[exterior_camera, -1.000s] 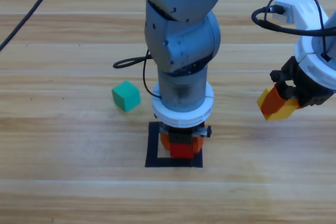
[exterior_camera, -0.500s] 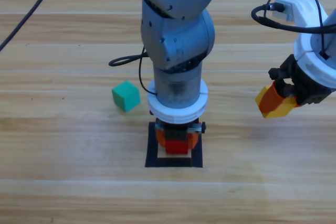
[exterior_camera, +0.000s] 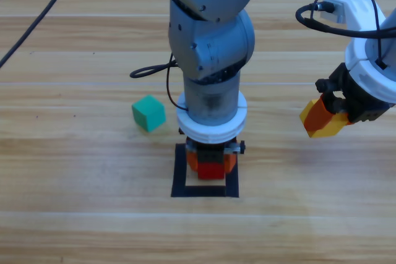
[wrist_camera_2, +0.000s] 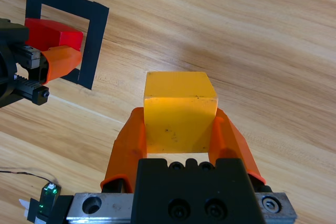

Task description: Stack the blocks in the rectangular block: red at the bottom, yellow in the middle, green on top

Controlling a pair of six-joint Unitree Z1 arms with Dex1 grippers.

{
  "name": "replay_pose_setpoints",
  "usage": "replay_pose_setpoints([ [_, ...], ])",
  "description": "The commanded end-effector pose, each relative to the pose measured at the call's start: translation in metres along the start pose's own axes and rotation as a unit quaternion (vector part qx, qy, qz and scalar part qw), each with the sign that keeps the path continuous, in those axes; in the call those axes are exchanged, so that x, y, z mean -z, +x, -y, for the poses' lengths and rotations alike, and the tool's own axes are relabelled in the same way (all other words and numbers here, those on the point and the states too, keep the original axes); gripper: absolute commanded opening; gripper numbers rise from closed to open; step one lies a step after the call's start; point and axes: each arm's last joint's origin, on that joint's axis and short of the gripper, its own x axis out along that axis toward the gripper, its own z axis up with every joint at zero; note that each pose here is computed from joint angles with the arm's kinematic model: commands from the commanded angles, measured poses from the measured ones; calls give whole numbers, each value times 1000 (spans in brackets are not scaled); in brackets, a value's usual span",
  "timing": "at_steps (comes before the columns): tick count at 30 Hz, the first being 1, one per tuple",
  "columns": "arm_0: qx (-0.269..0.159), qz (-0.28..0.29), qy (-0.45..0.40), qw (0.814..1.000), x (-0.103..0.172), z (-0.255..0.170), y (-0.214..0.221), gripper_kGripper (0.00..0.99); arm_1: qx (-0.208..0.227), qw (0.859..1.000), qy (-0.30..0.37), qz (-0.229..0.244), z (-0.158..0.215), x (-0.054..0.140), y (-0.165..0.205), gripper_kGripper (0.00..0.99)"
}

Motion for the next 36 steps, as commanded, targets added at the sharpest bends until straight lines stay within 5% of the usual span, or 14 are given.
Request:
replay_pose_setpoints([
  [1,-20,-21,-20,999,-8,-4,23,140,12,1000,14,-6,11,0,10,0],
  [27,-30,-28,-32,999,-3,-9,25,163,14,1000,16,-9,11,0,13,0],
  [29,-28,-26,-33,999,-4,-8,24,342,14,1000,17,-9,12,0,13,0],
  [31,-24,-22,-35,999,-6,-6,22,922,14,1000,16,-9,11,0,13,0],
  [32,-23,-22,-36,999,-5,-7,21,986,14,1000,16,-9,11,0,13,0],
  [36,-20,-18,-36,999,-5,-8,14,990,14,1000,16,-8,11,0,13,0],
])
